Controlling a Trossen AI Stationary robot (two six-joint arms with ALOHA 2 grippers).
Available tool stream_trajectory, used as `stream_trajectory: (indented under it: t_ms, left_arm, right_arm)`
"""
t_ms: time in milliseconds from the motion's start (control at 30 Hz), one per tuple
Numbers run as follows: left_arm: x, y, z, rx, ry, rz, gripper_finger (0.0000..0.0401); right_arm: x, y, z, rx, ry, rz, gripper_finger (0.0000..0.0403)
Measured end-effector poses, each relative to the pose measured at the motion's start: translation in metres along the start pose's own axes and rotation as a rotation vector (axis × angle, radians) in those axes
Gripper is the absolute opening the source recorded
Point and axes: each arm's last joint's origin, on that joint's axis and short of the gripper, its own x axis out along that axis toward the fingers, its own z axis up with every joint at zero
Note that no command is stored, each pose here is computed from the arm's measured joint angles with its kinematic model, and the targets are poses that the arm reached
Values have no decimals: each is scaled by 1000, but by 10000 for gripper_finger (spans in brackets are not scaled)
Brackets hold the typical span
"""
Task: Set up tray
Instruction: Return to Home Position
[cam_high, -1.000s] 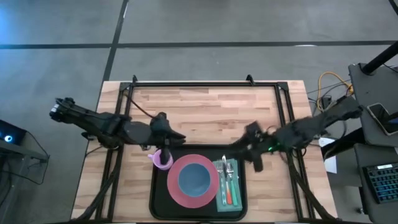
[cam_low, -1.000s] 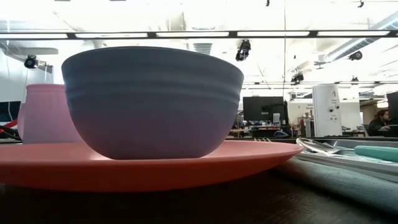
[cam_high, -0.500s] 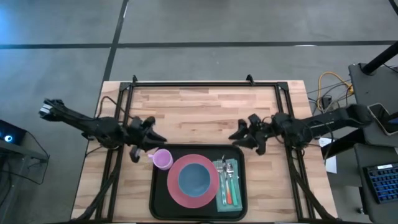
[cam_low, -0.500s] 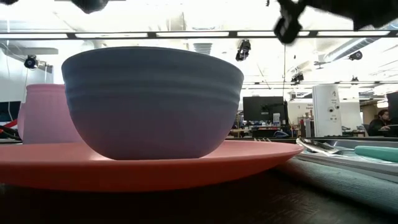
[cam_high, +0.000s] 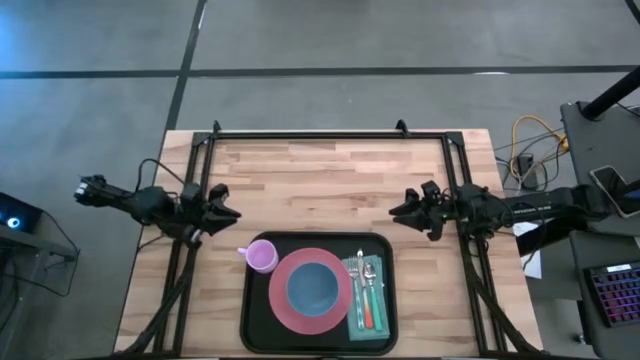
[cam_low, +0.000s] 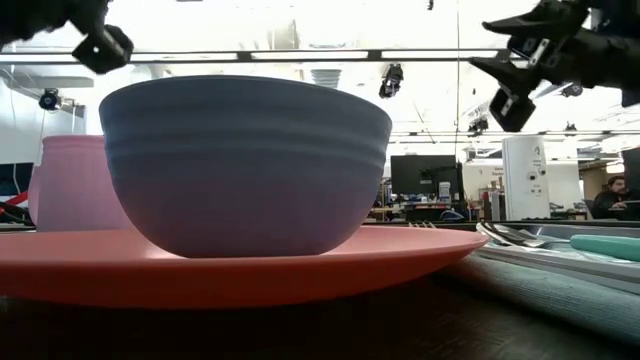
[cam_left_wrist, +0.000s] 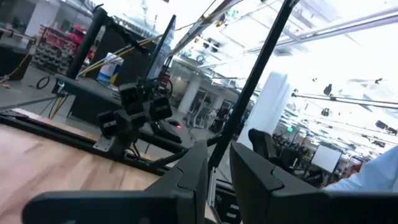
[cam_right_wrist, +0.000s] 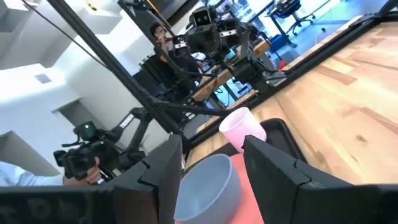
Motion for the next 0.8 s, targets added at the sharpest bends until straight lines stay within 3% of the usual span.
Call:
stream_trajectory:
  t_ms: [167, 333, 433, 800]
  left_arm:
    - [-11, 7, -12, -19, -28, -14, 50]
    - [-19, 13, -19, 81, -66, 1, 50]
    - [-22, 17, -25, 84, -92, 49, 50]
    - [-21, 27, -48, 114, 51, 104, 50]
  right_arm:
    - [-11, -10, -11, -19, -23, -41, 157]
    - [-15, -15, -17, -27, -3, -108, 155]
    - [-16, -18, -20, 3, 27, -136, 157]
    - [-15, -21, -22, 29, 48, -157, 150]
